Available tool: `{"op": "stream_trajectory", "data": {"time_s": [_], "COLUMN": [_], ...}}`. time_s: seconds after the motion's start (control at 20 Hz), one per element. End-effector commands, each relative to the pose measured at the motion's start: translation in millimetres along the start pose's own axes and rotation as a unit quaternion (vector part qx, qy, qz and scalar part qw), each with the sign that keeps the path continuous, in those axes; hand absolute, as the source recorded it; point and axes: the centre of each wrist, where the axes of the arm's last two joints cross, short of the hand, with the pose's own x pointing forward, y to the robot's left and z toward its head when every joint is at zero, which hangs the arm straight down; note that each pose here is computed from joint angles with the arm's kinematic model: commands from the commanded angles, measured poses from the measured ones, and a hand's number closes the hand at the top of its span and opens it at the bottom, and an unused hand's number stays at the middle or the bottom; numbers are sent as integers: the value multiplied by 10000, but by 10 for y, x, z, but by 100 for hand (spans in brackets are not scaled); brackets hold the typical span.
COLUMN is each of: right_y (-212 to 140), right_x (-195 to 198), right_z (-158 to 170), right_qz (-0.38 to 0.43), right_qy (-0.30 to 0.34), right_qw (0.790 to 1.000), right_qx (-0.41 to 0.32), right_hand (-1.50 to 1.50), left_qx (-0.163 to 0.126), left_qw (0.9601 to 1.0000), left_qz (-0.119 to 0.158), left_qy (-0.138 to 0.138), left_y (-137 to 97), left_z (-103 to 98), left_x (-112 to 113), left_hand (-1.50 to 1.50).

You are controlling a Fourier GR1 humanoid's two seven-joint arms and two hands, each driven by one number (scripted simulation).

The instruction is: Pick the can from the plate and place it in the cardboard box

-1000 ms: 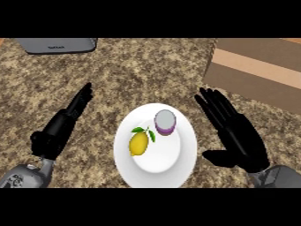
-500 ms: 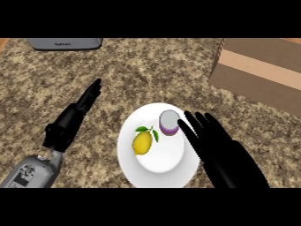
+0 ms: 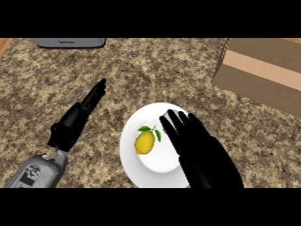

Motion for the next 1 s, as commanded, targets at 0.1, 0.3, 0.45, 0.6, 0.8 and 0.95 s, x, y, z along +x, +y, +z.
{"op": "stream_trajectory", "data": {"time_s": [0.1, 0.3, 0.45, 0.6, 0.8, 0.95], "right_y": [131, 251, 520, 441, 494, 610], "right_x": [88, -250, -88, -114, -115, -205], "right_z": [-441, -478, -511, -535, -566, -615], "right_qz": [117, 176, 160, 134, 98, 254], "right_qy": [199, 460, 553, 479, 280, 335], "right_qw": [9997, 9981, 9975, 9983, 9995, 9988], "right_qx": [122, 364, 406, 291, 75, 270], "right_hand": [-150, -150, -150, -150, -150, -150], "left_qx": [-9, -2, 52, -27, -52, 17], "left_qw": [10000, 10000, 9998, 10000, 10000, 10000], "left_qz": [47, 47, -52, -7, 31, -35], "left_qy": [-38, -54, -167, -51, 29, -43], "left_y": [-12, 229, 36, 14, 54, -97], "left_z": [-167, -40, 153, -82, 18, -71], "left_x": [-42, 92, 112, 125, 18, 74], "left_hand": [0, 0, 0, 0, 0, 0]}}
